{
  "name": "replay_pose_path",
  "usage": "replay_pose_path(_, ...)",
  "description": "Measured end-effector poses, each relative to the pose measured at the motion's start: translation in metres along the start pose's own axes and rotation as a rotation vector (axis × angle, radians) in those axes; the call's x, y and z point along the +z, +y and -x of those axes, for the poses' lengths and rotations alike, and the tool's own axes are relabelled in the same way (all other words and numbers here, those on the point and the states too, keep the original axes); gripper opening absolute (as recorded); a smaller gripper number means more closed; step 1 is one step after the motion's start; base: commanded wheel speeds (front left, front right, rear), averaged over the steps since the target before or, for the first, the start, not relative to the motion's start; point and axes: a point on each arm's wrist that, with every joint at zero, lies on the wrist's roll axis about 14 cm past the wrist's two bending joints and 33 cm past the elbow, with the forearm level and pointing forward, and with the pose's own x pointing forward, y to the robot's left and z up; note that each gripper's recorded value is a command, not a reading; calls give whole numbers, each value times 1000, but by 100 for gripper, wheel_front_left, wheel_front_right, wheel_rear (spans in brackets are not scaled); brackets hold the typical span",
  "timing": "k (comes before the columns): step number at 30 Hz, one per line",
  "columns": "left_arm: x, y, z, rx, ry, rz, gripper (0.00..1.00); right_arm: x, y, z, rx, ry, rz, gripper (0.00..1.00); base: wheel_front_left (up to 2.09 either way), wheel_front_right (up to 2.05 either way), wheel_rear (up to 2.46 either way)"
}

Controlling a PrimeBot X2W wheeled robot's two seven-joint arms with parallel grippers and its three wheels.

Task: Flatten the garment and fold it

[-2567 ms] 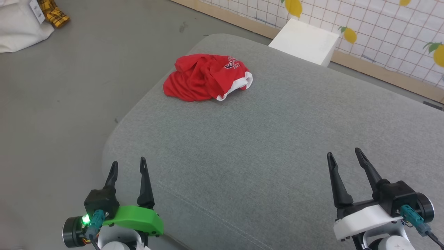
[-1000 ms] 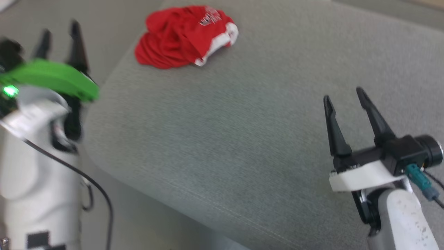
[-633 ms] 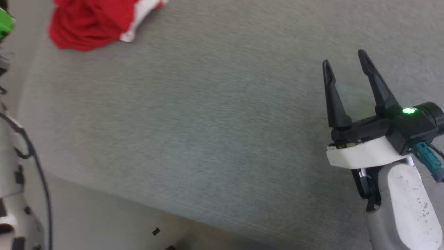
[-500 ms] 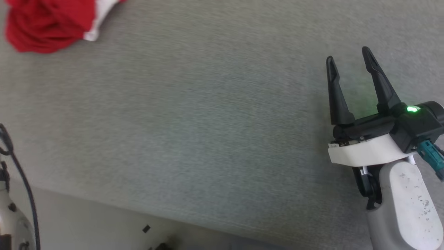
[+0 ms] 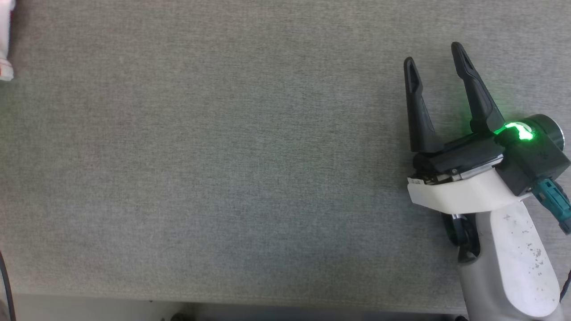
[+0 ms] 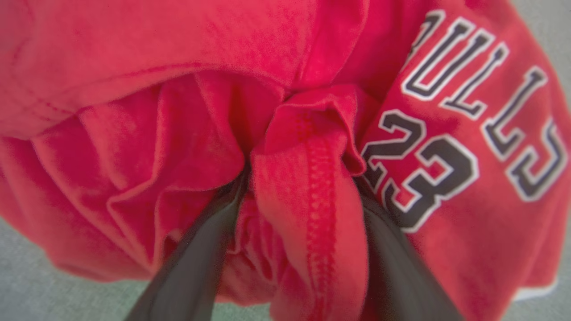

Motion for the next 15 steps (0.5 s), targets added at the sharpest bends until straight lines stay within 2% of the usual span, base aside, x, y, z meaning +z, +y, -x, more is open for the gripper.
replay_pose_path(1,1,0,1,1,-5,-13,49,1,-1,0,-2,-1,1,100,0,0,0)
replay_pose_path(2,2,-1,2,-3,-17,-32,20,2,-2,1,-6,-1,3,100,0,0,0)
replay_pose_path(3,6,-1,5,-5,-46,-44,0,3,-4,2,-10,0,4,100,0,0,0)
replay_pose_path(5,17,1,10,5,-134,-75,0,6,-6,5,-18,2,6,100,0,0,0)
replay_pose_path(9,65,-1,39,8,-419,-142,0,9,-12,19,-38,26,22,100,0,0,0)
replay_pose_path(13,130,-15,101,-24,-794,-195,0,11,-13,42,-59,62,23,100,0,0,0)
replay_pose_path(15,148,-26,132,-59,-915,-234,0,16,-10,52,-60,64,21,100,0,0,0)
